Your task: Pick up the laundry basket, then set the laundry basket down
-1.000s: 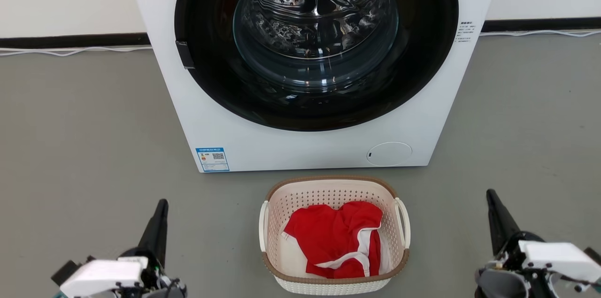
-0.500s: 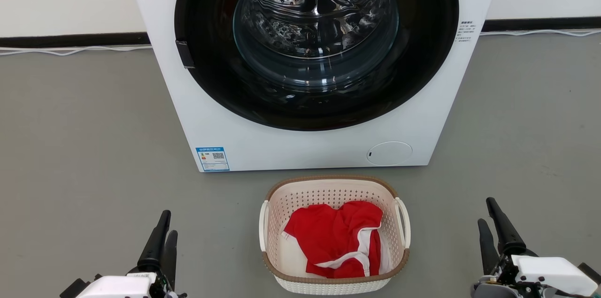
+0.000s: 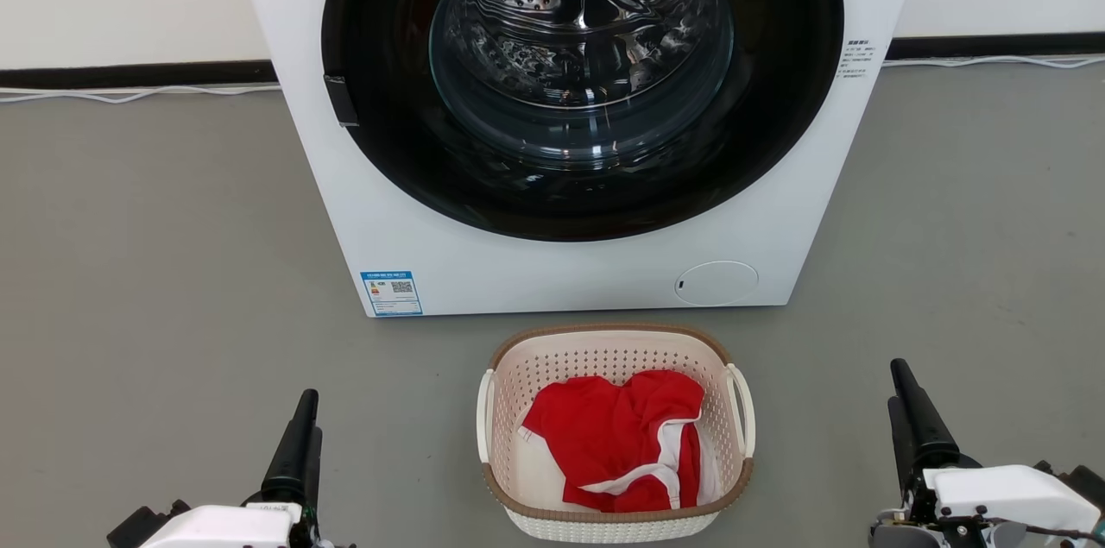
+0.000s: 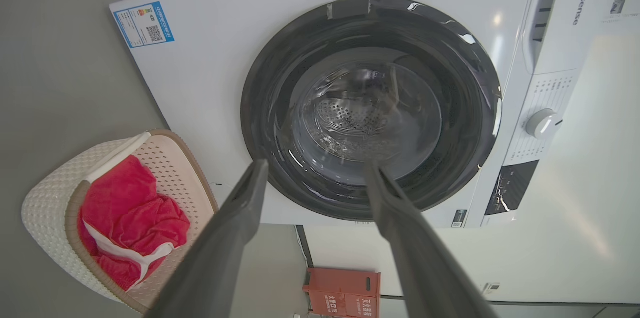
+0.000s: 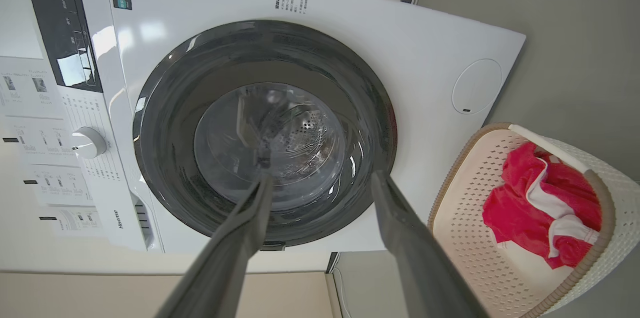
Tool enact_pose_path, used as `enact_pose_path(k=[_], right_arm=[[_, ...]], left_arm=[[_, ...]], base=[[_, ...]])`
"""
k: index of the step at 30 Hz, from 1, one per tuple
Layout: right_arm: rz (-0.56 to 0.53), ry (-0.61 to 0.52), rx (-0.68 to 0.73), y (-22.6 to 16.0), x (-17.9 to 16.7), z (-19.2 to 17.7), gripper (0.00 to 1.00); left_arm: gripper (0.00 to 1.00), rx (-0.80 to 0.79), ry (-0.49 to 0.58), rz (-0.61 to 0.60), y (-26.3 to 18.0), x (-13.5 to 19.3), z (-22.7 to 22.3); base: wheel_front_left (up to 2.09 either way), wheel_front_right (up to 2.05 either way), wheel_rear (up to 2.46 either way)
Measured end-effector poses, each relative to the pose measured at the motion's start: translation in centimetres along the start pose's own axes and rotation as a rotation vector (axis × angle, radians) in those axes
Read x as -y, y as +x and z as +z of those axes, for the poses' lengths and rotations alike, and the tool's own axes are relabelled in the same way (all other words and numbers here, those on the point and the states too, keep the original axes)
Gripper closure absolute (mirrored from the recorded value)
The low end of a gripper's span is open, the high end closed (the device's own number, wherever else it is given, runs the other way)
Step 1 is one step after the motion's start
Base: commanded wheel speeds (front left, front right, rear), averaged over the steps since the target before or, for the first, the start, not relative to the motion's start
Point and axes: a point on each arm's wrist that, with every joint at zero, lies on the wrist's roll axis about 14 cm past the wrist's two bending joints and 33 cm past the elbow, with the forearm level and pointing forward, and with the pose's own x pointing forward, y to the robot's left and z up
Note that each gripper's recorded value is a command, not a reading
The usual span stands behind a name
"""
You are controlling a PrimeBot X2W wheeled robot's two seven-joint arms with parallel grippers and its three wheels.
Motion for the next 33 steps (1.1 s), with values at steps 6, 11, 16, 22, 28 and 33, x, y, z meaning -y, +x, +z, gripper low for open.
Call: enact_pose_path(k=[6, 11, 16, 22, 28, 33], right_arm=[[0.002, -0.115, -0.002, 0.03, -0.11, -0.06, 0.0], [0.009, -0.206, -0.005, 0.06, -0.33, -0.18, 0.0], [0.018, -0.305, -0.01, 0.1, -0.56, -0.31, 0.0], [0.026, -0.435, -0.013, 0.15, -0.69, -0.25, 0.0], [0.034, -0.55, -0.017, 0.2, -0.74, -0.32, 0.0], [0.038, -0.624, -0.021, 0.26, -0.73, -0.48, 0.0]], left_arm=[[0.0, 0.006, 0.078, 0.006, -0.05, -0.16, 0.12], [0.0, 0.014, 0.153, 0.007, -0.08, -0.19, 0.27], [0.0, 0.017, 0.238, 0.007, -0.1, -0.17, 0.33], [0.0, 0.018, 0.341, 0.012, -0.1, -0.19, 0.29], [0.0, 0.014, 0.455, 0.017, -0.13, -0.19, 0.11], [0.0, 0.021, 0.543, 0.018, -0.17, -0.17, 0.17]], base=[[0.0, 0.0, 0.0], [0.0, 0.0, 0.0], [0.0, 0.0, 0.0], [0.0, 0.0, 0.0], [0.0, 0.0, 0.0], [0.0, 0.0, 0.0]])
